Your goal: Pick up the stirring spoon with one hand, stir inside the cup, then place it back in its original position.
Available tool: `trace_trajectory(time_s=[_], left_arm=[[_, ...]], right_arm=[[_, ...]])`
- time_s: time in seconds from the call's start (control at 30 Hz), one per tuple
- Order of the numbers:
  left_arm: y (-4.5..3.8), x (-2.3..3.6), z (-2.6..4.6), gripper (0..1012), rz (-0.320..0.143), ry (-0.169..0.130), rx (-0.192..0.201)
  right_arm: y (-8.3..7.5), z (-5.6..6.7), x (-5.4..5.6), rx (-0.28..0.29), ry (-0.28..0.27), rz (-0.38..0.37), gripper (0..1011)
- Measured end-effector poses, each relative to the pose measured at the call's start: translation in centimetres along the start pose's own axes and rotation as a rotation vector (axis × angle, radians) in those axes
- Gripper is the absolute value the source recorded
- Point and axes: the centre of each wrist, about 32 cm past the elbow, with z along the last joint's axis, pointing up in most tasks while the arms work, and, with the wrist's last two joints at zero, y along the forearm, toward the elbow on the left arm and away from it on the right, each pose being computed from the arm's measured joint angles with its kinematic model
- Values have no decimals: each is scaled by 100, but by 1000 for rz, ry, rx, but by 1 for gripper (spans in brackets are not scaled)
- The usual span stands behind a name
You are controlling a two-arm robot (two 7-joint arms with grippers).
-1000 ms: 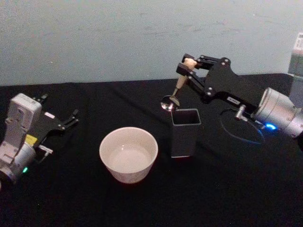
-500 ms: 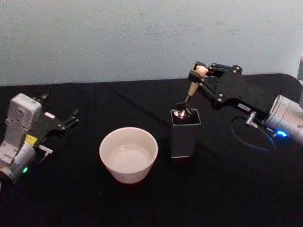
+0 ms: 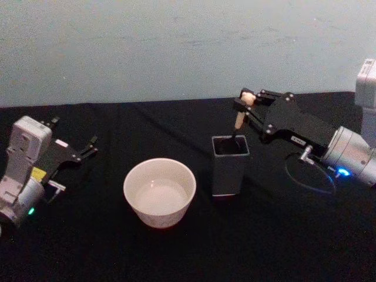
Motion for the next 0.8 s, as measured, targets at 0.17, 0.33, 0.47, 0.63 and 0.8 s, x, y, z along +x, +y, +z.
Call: trace_trajectory(time_s=[0.17, 0.33, 0.47, 0.63, 0.8], left_arm=[[0, 0, 0, 1001, 0, 0, 0], [0, 0, 0, 1001, 0, 0, 0], [0, 0, 0, 1001, 0, 0, 0], [0, 0, 0, 1001, 0, 0, 0], [0, 0, 0, 1001, 0, 0, 0]], right_arm=[[16, -85, -23, -22, 27, -17, 213], [46, -180, -56, -42, 60, -46, 213], [66, -235, -78, -51, 80, -60, 213], [85, -291, -102, -68, 98, -71, 213], [91, -345, -131, -87, 110, -75, 213]])
